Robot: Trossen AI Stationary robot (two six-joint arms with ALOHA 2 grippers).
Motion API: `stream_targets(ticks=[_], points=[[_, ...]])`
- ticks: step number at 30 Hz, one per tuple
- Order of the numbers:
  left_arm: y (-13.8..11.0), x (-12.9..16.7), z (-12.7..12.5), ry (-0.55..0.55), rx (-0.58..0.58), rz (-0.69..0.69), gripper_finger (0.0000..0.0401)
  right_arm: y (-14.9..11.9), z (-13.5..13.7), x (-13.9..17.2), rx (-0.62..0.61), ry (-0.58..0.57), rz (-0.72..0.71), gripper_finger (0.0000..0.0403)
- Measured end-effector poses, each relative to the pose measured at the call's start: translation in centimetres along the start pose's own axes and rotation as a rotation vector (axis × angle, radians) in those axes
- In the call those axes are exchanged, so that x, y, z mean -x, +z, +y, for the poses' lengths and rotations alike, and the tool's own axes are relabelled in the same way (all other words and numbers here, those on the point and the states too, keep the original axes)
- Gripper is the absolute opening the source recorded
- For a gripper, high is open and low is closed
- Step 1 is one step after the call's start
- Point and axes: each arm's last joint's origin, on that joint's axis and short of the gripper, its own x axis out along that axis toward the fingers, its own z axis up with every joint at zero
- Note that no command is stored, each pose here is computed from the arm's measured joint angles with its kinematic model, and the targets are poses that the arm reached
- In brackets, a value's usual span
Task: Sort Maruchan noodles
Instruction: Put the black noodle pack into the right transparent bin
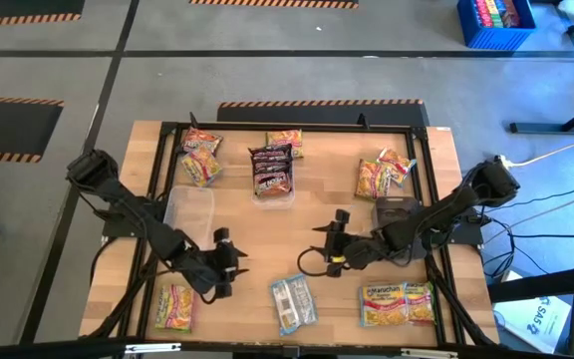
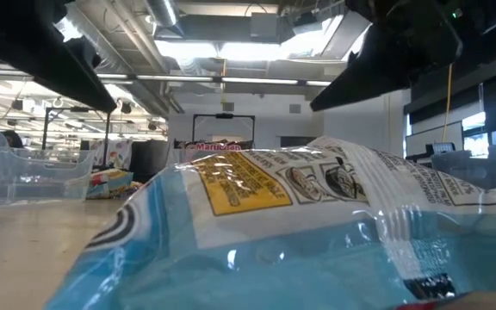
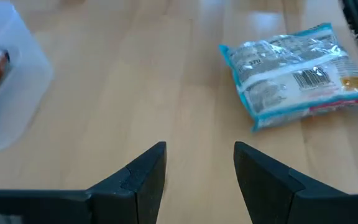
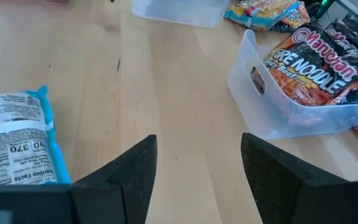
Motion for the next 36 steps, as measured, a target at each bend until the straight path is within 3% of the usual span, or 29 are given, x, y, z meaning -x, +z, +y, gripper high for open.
stream_targets(ticks=[5, 11, 15, 20, 29, 36], points=[[1.4, -0.2, 0.1, 0.000, 0.021, -0.053, 0.0182, -0.3, 0.3, -0.5, -0.003, 0.003, -0.004, 0.0216], [6.2, 0.2, 1.5, 0.104, 0.004, -0.073, 0.0182, -0.3, 0.3, -0.5, -0.002, -0.003, -0.004, 0.0216], [9.6, 1.9, 3.7, 0.274, -0.019, -0.001, 0.0182, -0.3, 0.3, -0.5, 0.002, -0.007, 0.000, 0.0216], [12.0, 3.9, 7.3, 0.505, 0.002, 0.114, 0.0182, -0.3, 0.3, -0.5, 0.005, -0.008, 0.001, 0.0216], [12.1, 4.1, 16.0, 0.791, 0.166, 0.418, 0.0182, -0.4, 0.2, -0.5, 0.017, -0.020, 0.000, 0.0216], [10.4, 3.7, 22.6, 0.882, 0.347, 0.593, 0.0182, -0.3, 0.2, -0.5, 0.025, -0.035, -0.002, 0.0216]])
